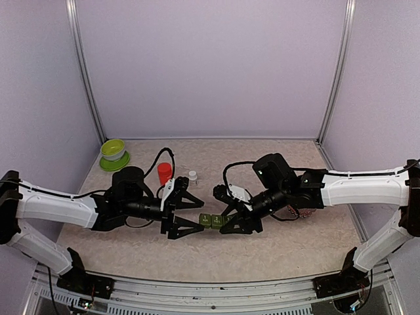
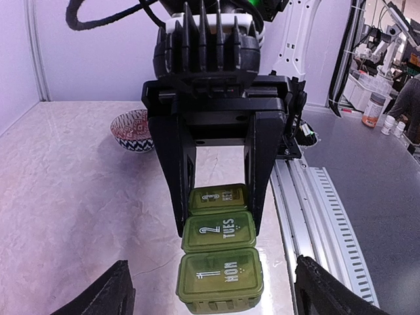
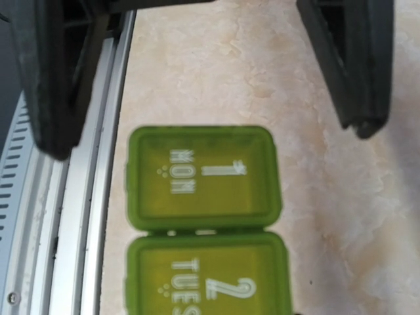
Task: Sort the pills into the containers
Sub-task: Open the lid of the pill container.
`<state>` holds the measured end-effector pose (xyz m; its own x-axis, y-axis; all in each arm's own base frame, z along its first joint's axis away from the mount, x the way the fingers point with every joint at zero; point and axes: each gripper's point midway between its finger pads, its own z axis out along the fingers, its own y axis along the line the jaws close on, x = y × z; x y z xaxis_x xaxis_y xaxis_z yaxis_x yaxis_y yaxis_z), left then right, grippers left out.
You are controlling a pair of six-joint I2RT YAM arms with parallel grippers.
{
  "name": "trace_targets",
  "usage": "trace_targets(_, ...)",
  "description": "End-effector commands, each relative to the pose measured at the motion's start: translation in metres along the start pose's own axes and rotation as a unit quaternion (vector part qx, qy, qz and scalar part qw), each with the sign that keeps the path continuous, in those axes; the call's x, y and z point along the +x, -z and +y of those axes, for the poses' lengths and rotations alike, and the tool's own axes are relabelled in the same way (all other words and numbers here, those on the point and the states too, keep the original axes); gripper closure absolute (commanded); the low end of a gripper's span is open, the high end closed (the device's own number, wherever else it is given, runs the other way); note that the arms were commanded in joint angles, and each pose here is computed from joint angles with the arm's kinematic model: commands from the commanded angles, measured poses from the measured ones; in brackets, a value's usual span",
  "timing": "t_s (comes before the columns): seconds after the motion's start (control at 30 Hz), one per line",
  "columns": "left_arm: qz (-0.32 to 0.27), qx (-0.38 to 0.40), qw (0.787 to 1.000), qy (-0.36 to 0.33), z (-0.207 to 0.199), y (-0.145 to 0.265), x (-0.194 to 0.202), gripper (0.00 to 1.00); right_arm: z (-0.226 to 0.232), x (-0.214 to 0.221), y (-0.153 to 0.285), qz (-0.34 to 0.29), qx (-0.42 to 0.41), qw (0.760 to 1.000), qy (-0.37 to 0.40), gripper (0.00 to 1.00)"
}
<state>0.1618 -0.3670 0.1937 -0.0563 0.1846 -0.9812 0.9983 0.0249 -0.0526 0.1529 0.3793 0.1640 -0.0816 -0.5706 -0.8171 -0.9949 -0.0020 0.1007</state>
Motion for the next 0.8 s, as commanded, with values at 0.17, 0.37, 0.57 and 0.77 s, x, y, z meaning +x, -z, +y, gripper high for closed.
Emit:
trace_targets(0.17,0.034,0.01,0.999,-0.012,-0.003,-0.006,0.012,0.17,-0.001,-0.013,0.005,-0.012,0.0,1.0,0.012,0.69)
trace_targets(0.37,0.037,0.014,0.999,-0.013,-0.004,-0.008,0.011,0.19,-0.002,-0.012,0.004,-0.01,0.001,1.0,0.011,0.69)
trace_targets(0.57,0.05,0.021,0.998,-0.015,-0.005,-0.012,0.015,0.24,-0.001,-0.012,0.005,-0.01,0.0,1.0,0.009,0.69)
trace_targets(0.77,0.052,0.033,0.998,-0.017,-0.008,-0.016,0.015,0.33,-0.001,-0.013,0.005,-0.009,0.001,1.0,0.009,0.69)
